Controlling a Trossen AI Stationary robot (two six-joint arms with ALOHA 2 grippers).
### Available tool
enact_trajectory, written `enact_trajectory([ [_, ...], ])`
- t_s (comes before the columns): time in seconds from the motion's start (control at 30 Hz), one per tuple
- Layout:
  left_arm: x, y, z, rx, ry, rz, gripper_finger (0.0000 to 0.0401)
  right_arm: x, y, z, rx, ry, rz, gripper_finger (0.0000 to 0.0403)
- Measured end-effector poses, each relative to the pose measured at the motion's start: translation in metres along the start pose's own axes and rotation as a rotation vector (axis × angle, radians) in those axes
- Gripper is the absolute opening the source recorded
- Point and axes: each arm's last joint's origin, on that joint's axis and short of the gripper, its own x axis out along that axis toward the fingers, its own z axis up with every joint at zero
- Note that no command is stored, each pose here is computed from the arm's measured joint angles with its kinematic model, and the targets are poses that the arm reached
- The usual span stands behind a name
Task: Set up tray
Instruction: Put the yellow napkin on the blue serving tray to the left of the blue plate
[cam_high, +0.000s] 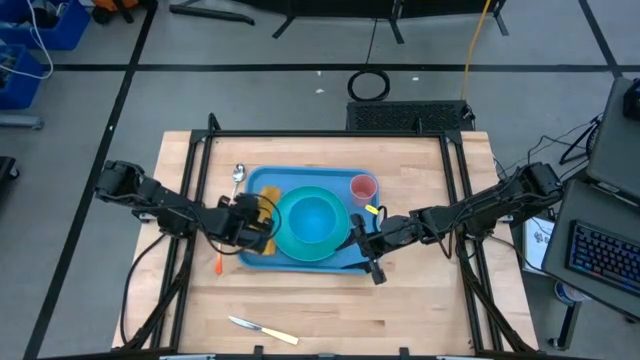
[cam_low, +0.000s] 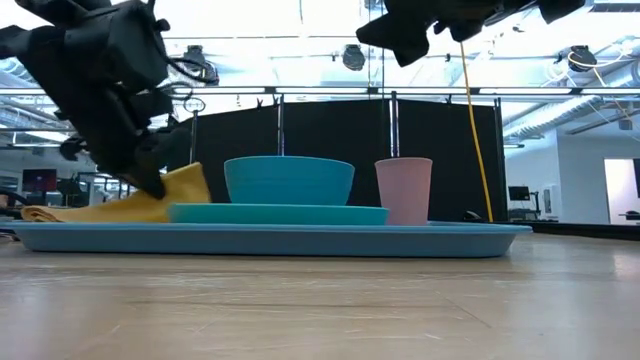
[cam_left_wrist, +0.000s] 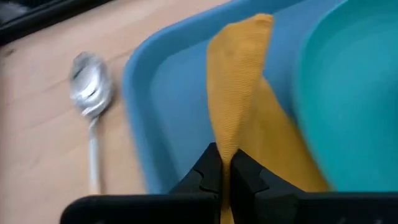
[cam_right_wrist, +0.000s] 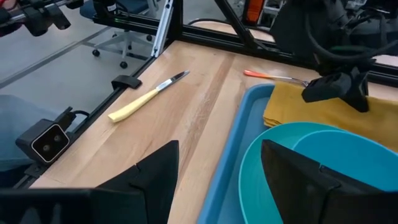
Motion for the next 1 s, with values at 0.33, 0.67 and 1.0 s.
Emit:
enact_trajectory([
  [0.33, 0.015, 0.005, 0.010, -0.067, 0.094, 0.038, 0.0019, 0.000, 0.000, 0.000, -0.002, 0.002, 0.001, 0.0216],
  [0.67, 0.015, 0.007, 0.012, -0.095, 0.046, 0.065, 0.0045, 0.000, 0.000, 0.000, 0.005, 0.002, 0.002, 0.0216],
  [1.0, 0.015, 0.007, 0.011, -0.081, 0.067, 0.065, 0.0183, 0.000, 0.000, 0.000, 0.008, 0.002, 0.005, 0.0216],
])
